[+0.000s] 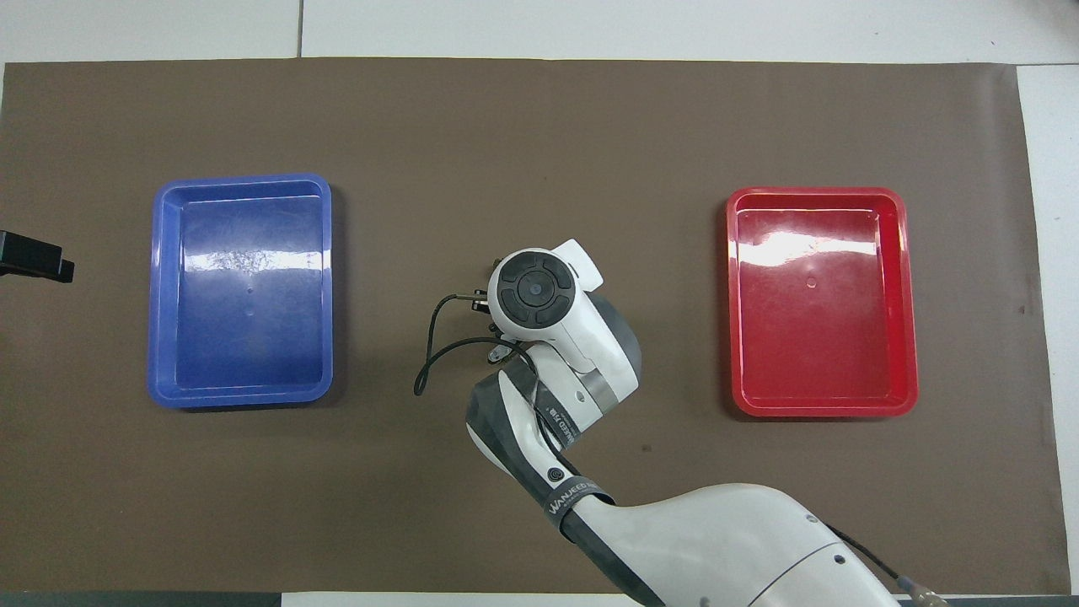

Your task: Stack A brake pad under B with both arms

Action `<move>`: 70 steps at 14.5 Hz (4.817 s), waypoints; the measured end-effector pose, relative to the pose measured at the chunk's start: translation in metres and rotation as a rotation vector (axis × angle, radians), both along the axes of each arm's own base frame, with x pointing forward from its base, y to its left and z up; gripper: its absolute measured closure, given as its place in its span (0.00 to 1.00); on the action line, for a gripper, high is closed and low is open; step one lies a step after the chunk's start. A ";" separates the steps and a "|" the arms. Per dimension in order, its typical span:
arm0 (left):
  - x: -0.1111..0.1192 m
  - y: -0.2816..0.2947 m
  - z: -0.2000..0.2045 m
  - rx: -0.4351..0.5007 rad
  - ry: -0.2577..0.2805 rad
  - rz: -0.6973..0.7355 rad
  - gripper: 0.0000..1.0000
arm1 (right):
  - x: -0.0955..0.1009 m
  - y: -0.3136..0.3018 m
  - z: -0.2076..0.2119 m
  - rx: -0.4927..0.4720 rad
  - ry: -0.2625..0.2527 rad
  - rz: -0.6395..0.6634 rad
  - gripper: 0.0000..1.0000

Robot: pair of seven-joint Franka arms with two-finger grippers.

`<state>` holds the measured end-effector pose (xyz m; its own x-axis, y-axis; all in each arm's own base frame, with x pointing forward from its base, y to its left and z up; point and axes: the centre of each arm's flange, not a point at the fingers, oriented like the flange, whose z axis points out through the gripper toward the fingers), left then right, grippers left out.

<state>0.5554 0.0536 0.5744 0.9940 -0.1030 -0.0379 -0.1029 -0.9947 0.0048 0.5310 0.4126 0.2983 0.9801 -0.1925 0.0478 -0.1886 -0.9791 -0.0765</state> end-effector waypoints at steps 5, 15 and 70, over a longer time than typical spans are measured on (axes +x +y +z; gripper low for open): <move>0.000 0.000 0.000 0.000 0.000 0.000 0.01 | 0.000 -0.001 0.000 0.001 -0.002 -0.001 0.52; 0.000 0.000 0.000 0.000 0.000 0.000 0.01 | 0.041 -0.073 0.103 -0.023 -0.095 -0.075 0.00; 0.000 0.000 0.000 0.000 0.000 0.000 0.01 | 0.007 -0.415 0.333 -0.086 0.103 0.164 0.00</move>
